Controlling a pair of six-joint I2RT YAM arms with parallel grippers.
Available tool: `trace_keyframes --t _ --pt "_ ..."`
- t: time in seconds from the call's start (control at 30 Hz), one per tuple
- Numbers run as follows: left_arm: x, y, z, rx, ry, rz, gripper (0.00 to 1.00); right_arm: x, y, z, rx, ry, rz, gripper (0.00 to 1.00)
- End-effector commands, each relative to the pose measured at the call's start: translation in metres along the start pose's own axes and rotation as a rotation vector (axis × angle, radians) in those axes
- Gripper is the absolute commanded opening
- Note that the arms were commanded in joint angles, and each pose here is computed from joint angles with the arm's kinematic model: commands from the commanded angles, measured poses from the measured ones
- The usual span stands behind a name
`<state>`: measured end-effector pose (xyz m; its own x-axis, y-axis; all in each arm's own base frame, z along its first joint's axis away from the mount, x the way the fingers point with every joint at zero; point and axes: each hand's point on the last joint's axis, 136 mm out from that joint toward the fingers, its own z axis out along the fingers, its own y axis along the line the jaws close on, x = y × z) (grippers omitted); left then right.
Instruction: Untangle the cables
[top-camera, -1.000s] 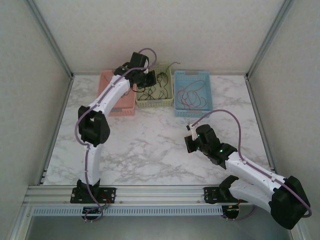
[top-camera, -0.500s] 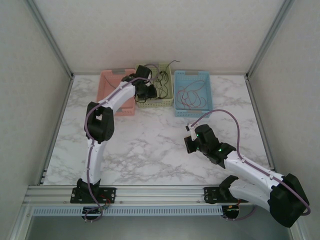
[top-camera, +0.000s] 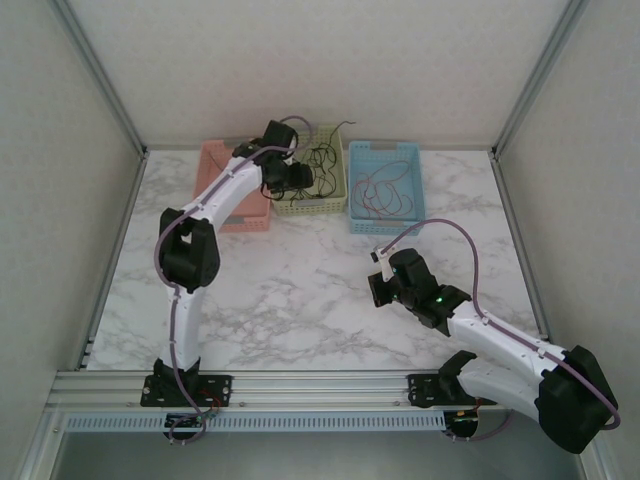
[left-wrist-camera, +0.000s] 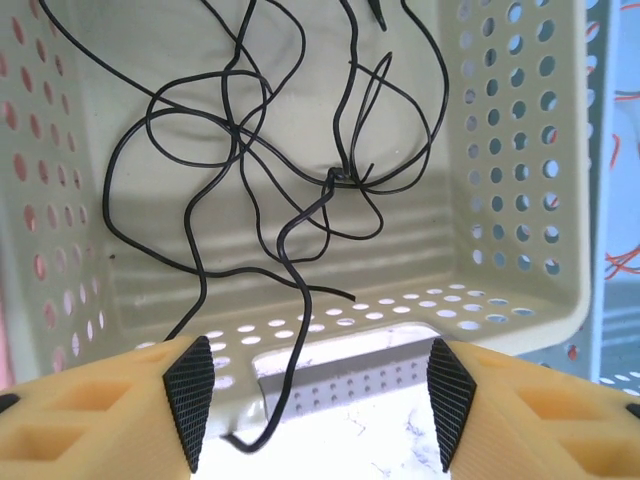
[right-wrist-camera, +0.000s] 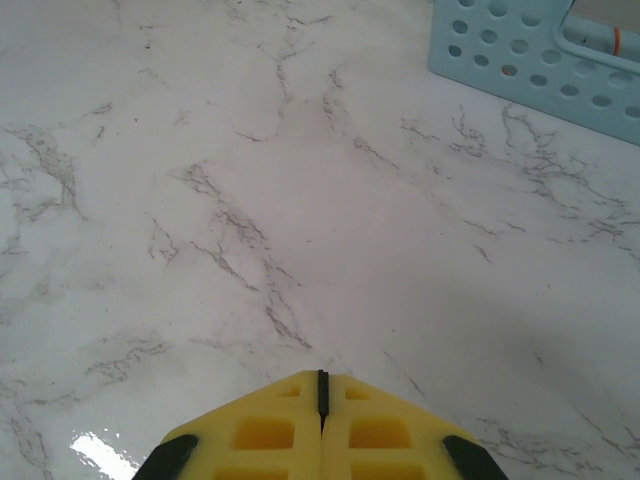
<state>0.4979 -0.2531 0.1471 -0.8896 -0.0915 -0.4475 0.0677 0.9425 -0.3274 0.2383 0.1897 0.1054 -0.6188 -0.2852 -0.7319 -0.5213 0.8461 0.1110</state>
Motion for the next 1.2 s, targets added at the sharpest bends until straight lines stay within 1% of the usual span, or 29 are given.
trace_keyframes --t 0.0,0.13,0.23,0.3,0.43,0.53,0.6,0.67,0.7,0.77,0.83,0.87,0.9,0.93,1.0,1.03,1.07,1.1,1.17 --pt "-0.017 -0.004 -0.048 0.004 -0.068 0.026 0.62 -0.008 0.003 -0.002 -0.008 -0.012 -0.005 0.0" --pt "-0.017 -0.012 -0.077 0.045 -0.096 0.027 0.62 -0.008 0.003 -0.003 -0.008 -0.015 -0.004 0.0" --pt "-0.007 -0.017 -0.094 0.075 -0.116 0.033 0.61 -0.008 0.002 -0.002 -0.006 -0.014 -0.003 0.0" --pt "0.002 -0.015 -0.097 0.065 -0.113 0.042 0.59 -0.007 0.003 -0.002 -0.006 -0.012 -0.003 0.0" --pt "0.026 -0.006 -0.084 0.017 -0.06 0.057 0.57 -0.007 0.002 -0.002 -0.005 -0.008 -0.004 0.0" --pt "0.046 -0.007 -0.09 0.048 -0.065 0.044 0.57 -0.007 0.001 -0.003 -0.001 -0.013 -0.001 0.0" --pt "0.062 -0.006 -0.105 0.063 -0.101 0.054 0.57 -0.007 0.0 -0.005 0.004 -0.02 0.002 0.0" --pt "0.079 0.003 -0.125 0.055 -0.151 0.062 0.59 -0.008 -0.001 -0.007 0.012 -0.029 0.005 0.0" --pt "0.087 0.01 -0.139 0.046 -0.188 0.065 0.6 -0.01 -0.001 -0.009 0.015 -0.034 0.007 0.02" --pt "0.102 0.027 -0.166 0.018 -0.272 0.051 0.64 -0.015 -0.002 -0.015 0.017 -0.056 0.021 0.08" --pt "0.115 0.052 -0.198 -0.025 -0.391 0.026 0.74 -0.027 -0.004 -0.027 0.025 -0.113 0.049 0.22" --pt "0.119 0.066 -0.213 -0.056 -0.457 0.005 0.97 -0.034 -0.006 -0.033 0.04 -0.15 0.063 0.3" --pt "0.123 0.086 -0.227 -0.115 -0.534 -0.025 1.0 -0.042 -0.012 -0.043 0.073 -0.197 0.078 0.41" --pt "0.127 0.109 -0.242 -0.191 -0.617 -0.067 1.0 -0.051 -0.023 -0.053 0.129 -0.248 0.097 0.54" --pt "0.137 0.15 -0.261 -0.337 -0.747 -0.137 1.0 -0.064 -0.047 -0.073 0.262 -0.342 0.126 0.73" --pt "0.142 0.163 -0.265 -0.383 -0.799 -0.156 1.0 -0.069 -0.062 -0.084 0.353 -0.392 0.139 0.82" --pt "0.143 0.169 -0.266 -0.398 -0.838 -0.156 1.0 -0.072 -0.074 -0.092 0.424 -0.429 0.149 0.88" --pt "0.147 0.174 -0.26 -0.402 -0.865 -0.152 1.0 -0.075 -0.087 -0.101 0.492 -0.461 0.163 0.92" --pt "0.151 0.18 -0.251 -0.402 -0.913 -0.143 1.0 -0.076 -0.105 -0.11 0.577 -0.48 0.182 0.93"
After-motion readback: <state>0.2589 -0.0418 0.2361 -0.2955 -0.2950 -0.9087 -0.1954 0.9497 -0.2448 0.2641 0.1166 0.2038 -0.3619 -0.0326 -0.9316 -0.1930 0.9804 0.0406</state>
